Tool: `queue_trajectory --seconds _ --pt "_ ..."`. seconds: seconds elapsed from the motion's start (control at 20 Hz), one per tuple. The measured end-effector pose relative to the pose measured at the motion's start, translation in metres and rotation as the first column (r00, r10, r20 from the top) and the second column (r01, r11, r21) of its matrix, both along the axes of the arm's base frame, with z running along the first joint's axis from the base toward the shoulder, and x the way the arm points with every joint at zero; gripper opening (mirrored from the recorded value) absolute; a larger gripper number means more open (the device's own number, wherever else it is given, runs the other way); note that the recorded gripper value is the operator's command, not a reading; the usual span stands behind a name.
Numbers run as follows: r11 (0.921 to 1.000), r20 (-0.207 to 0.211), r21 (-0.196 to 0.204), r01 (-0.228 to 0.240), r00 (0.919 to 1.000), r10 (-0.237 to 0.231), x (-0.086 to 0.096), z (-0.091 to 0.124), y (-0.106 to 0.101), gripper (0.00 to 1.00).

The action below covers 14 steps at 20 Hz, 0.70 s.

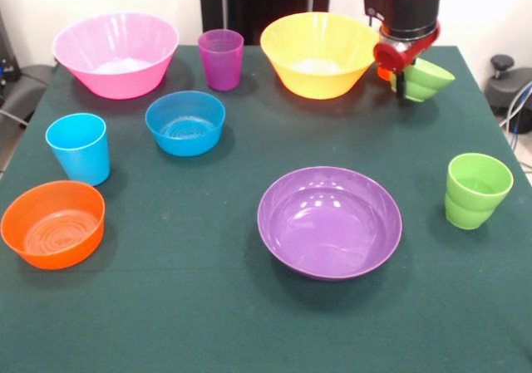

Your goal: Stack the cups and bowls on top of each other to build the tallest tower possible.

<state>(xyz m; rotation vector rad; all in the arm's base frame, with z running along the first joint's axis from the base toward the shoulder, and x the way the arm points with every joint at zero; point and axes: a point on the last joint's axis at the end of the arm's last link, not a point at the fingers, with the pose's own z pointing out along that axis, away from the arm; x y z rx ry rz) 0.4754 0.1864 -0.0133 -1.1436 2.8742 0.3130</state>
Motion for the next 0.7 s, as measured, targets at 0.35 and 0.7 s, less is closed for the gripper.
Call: queue_trajectory --seconds 0.35,0.7 --pt "0.9987 -0.006 -0.006 0.051 0.9987 -0.051 -0.0023 0.0035 0.0110 0.00" --pt "0.9956 -0.015 -0.009 0.093 0.9955 -0.093 -0.0029 0.0035 0.0119 1.00"
